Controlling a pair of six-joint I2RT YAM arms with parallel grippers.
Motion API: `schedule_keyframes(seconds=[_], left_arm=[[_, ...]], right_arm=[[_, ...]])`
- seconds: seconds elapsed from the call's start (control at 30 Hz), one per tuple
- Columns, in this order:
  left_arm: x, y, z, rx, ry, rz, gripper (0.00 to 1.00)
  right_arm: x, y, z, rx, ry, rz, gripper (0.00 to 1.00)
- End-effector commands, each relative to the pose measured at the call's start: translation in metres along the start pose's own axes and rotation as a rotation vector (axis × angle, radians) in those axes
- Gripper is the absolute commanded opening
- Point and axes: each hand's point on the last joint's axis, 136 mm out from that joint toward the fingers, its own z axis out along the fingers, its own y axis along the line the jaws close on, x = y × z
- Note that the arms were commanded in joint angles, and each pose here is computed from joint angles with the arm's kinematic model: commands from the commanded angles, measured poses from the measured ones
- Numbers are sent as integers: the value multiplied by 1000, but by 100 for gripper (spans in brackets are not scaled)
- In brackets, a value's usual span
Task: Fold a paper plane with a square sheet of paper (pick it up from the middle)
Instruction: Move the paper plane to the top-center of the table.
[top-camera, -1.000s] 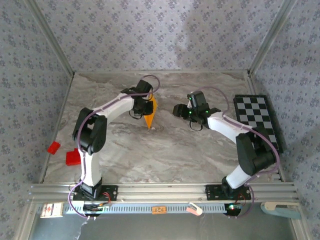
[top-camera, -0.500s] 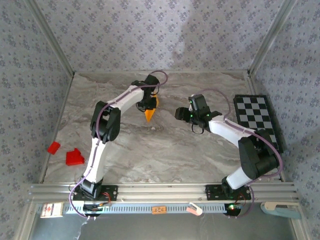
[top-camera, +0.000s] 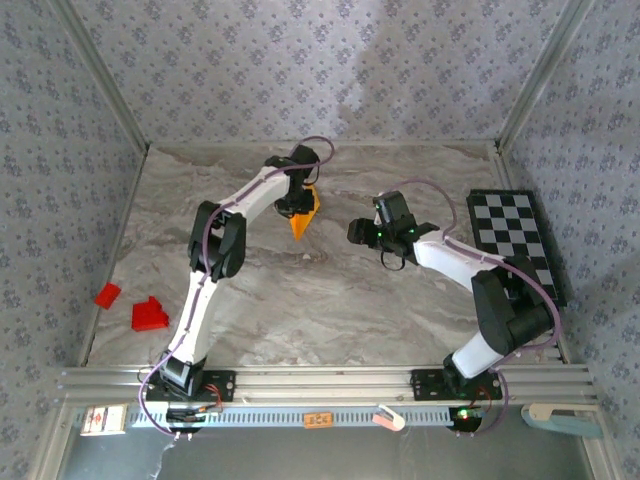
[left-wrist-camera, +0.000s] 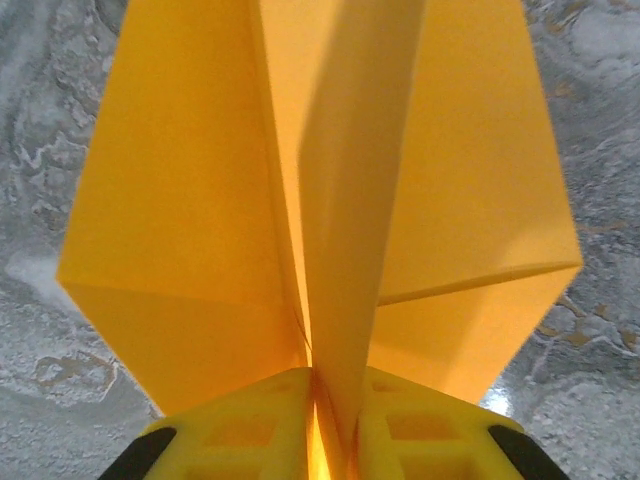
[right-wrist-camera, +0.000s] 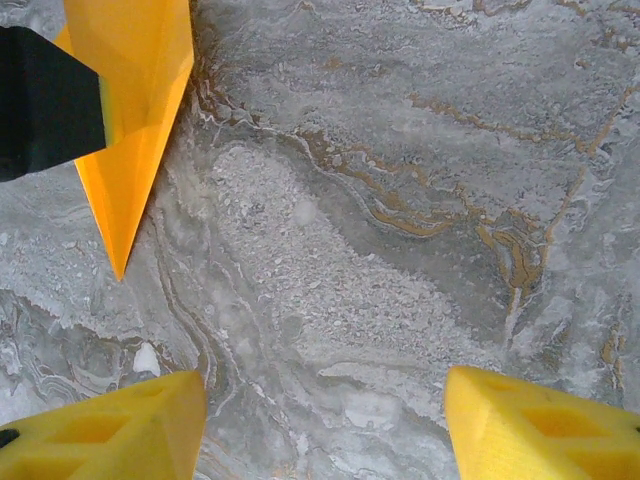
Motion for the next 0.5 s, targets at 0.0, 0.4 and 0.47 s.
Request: schedule_keyframes(seconds=[0.0,0.4,0.47], left_arm=[[8,1,4,-8,46,-11,18],[12,5,13,-32,64,-13,18],[13,5,16,-34,68,-16,17]], right_arm=[[-5,5,-1,-1,2,-10,66],[-5,5,1,2,10,-3,65],[-5,4,1,4,11,-4,65]])
